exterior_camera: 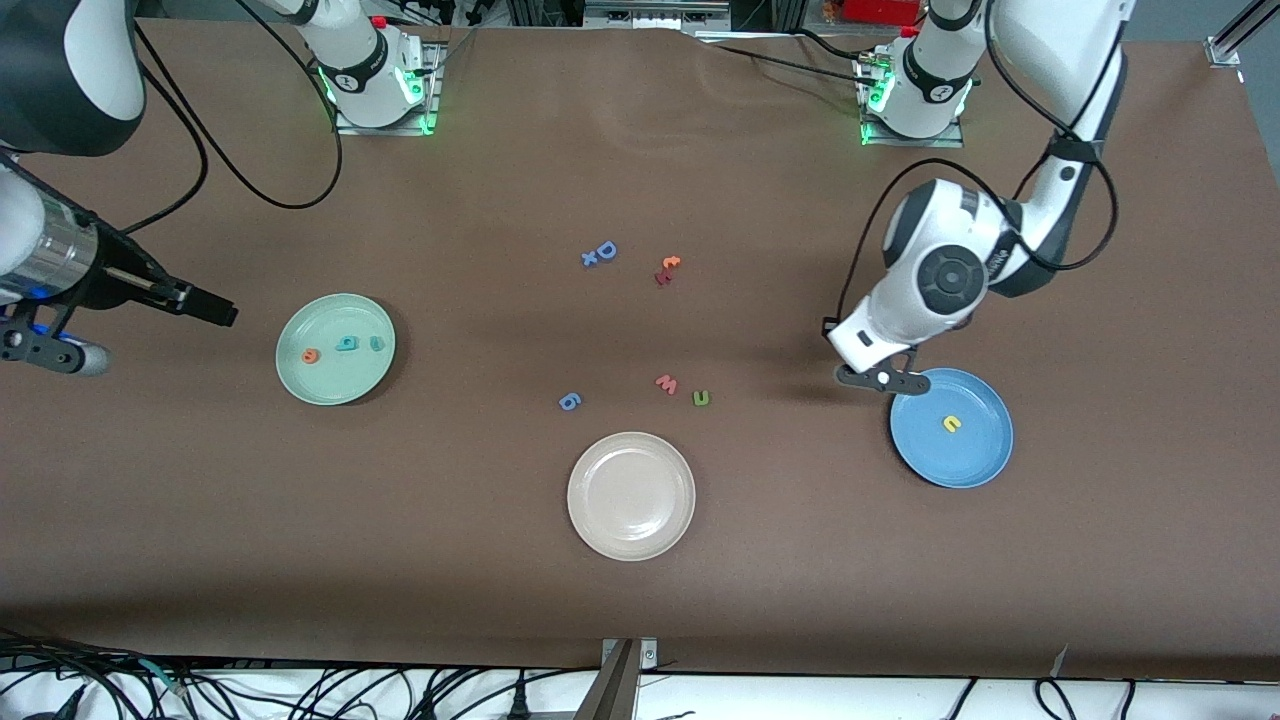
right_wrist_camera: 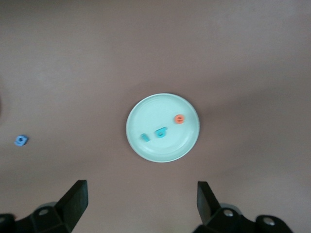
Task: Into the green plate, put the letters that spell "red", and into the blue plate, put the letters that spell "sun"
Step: 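Drop the s on the blue plate while the right gripper withdraws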
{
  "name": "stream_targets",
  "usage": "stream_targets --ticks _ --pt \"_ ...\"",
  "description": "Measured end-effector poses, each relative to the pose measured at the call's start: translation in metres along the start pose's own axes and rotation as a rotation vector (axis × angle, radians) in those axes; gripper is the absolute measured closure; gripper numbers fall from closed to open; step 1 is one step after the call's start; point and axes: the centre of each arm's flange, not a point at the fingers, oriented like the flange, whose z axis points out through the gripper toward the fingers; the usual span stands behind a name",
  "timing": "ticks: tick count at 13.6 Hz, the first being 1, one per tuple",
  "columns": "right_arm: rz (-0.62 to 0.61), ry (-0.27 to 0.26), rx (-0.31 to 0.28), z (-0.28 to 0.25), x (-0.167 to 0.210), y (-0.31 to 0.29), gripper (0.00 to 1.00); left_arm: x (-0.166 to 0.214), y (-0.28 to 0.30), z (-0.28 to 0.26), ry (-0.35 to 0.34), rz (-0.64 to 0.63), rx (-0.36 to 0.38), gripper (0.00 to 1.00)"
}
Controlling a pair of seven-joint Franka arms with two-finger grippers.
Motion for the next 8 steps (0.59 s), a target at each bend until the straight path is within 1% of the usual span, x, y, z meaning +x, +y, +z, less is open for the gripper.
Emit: stream_targets --ticks 1,5,6,8 --pt "-0.009 0.012 -0.009 -0.005 -0.001 0.006 0.0 0.002 -0.017 -0.001 0.002 0.022 -0.005 0.73" --pt "-0.072 0.058 0.013 -0.012 0.0 0.03 0.01 0.01 -0.081 -0.012 0.025 0.124 -0.01 0.73" --pt "-0.076 0.064 0.018 -0.01 0.0 0.035 0.01 0.012 -0.097 -0.017 0.034 0.15 0.011 0.73" --pt "-0.081 0.058 0.034 -0.007 -0.002 0.038 0.0 0.016 -0.123 -0.025 0.047 0.18 0.049 0.73"
